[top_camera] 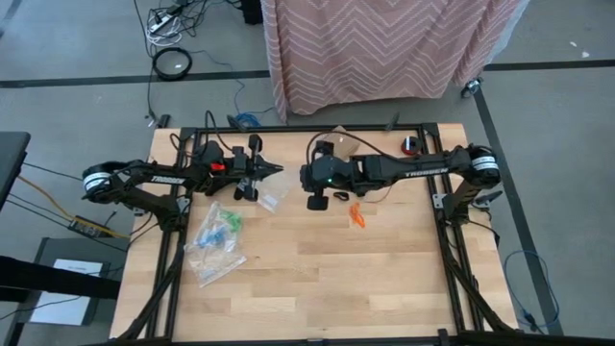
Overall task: Sort rubber bands
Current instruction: Open the transparent zip bag
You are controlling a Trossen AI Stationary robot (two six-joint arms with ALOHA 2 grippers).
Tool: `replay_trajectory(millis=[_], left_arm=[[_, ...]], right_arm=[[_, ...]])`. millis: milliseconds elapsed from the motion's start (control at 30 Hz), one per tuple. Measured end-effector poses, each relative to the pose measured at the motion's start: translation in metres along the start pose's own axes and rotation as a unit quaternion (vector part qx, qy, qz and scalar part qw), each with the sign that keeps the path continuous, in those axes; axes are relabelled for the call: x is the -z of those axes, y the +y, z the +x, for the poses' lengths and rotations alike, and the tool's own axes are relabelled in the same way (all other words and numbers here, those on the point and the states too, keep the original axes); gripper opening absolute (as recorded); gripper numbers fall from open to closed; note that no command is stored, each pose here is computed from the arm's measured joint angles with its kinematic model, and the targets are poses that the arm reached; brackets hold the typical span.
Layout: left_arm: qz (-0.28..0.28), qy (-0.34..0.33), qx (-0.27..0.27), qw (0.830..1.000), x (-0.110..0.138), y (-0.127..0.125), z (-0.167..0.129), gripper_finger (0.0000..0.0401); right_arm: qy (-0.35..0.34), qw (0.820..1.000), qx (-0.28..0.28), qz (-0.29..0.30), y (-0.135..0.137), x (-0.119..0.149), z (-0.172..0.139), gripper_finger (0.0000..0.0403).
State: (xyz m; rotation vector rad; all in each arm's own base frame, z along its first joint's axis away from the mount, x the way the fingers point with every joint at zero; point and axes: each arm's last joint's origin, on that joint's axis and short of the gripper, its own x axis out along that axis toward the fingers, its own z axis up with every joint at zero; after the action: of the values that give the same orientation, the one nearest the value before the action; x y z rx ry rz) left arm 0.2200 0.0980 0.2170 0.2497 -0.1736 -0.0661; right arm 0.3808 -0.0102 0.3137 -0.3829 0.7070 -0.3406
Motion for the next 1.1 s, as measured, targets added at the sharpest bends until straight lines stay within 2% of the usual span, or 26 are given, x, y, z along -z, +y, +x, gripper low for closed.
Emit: replay_trajectory(millis=[267, 500, 767, 1100], left_arm=[[0.003, -0.004, -0.008, 1.0, -0.001, 0.001, 0.0, 0.0001], [-0.008, -0.006, -0.008, 1.0, -0.001, 0.0, 0.0, 0.0001], [-0.006, -0.019, -0.003, 1.0, -0.005, -0.006, 0.004, 0.0001], [-0.012, -0.015, -0.004, 1.0, -0.005, -0.012, 0.007, 0.0001]], right_arm=[[-0.03, 0.998, -0.046, 0.017, -0.002, -0.005, -0.007, 0.0], [-0.031, 0.997, -0.059, 0.035, -0.001, -0.005, -0.006, 0.0], [-0.02, 0.995, -0.091, 0.043, 0.008, -0.001, 0.007, 0.0], [-0.035, 0.995, -0.082, 0.052, 0.012, -0.004, 0.016, 0.0]])
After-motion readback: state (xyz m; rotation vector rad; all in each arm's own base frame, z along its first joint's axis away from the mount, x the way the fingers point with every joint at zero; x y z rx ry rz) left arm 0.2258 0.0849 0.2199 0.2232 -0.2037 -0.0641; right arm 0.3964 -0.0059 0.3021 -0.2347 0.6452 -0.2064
